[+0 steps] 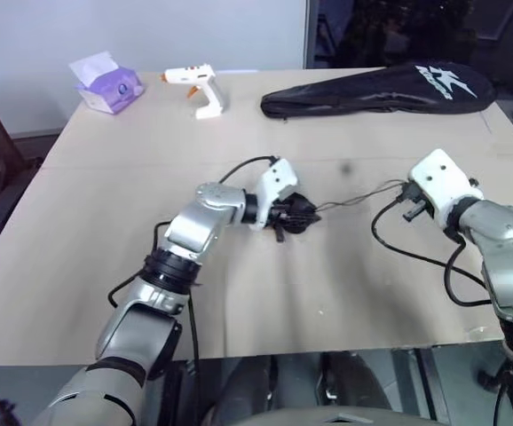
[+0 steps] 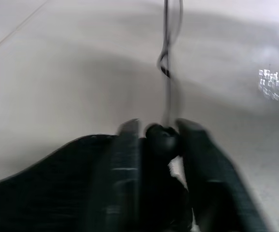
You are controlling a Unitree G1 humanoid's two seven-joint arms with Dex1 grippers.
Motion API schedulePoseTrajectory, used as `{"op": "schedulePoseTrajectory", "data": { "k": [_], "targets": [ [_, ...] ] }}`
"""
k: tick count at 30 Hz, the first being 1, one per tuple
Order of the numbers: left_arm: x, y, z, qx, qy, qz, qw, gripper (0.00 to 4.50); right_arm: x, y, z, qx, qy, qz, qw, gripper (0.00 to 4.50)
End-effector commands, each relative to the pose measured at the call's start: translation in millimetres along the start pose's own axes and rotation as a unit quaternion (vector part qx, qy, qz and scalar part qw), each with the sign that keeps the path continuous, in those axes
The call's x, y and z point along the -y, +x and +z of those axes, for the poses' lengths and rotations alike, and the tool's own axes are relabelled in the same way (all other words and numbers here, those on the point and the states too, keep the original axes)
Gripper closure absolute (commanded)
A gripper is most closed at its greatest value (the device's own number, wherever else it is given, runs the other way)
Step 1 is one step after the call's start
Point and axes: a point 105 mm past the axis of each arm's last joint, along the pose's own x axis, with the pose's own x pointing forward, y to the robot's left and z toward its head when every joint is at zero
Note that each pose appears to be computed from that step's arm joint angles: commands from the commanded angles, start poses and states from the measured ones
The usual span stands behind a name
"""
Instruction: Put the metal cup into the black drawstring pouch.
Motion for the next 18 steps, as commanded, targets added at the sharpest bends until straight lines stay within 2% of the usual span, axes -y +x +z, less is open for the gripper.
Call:
{"op": "schedulePoseTrajectory", "data": {
  "k": [1, 2, 4, 7, 8, 10, 13, 18],
  "targets": [
    [-13.2, -44.6, 29.1, 0.102, -0.025, 0.089, 0.99, 1.46, -13.9, -38.4, 11.5, 0.076, 0.056, 0.022, 0.995, 2.07],
    [-15.5, -55.4, 28.6, 0.125, -0.036, 0.11, 0.985, 1.46, -19.1, -49.0, 11.2, 0.091, 0.07, 0.029, 0.993, 2.07],
    [-16.5, -80.7, 11.6, 0.132, -0.023, 0.169, 0.976, 1.46, -28.3, -73.1, -2.3, 0.089, 0.084, 0.033, 0.992, 2.07],
    [-11.0, -104.1, -9.0, 0.128, -0.032, 0.222, 0.966, 1.46, -22.6, -101.0, -13.8, 0.1, 0.056, -0.026, 0.993, 2.07],
    [-9.3, -113.7, -19.7, 0.131, -0.053, 0.244, 0.959, 1.46, -26.7, -111.1, -20.5, 0.101, 0.083, -0.018, 0.991, 2.07],
    [-3.0, -130.3, -44.4, 0.12, -0.082, 0.289, 0.946, 1.43, -37.2, -127.4, -32.9, 0.102, 0.122, 0.01, 0.987, 1.4],
    [10.1, -150.3, -72.4, 0.107, -0.122, 0.336, 0.928, 1.43, -48.7, -144.4, -45.1, 0.096, 0.12, 0.019, 0.988, 0.03],
    [13.7, -165.0, -76.2, 0.112, -0.126, 0.376, 0.911, 1.43, -54.5, -155.3, -54.5, 0.086, 0.124, 0.022, 0.988, 0.03]
  ]
}}
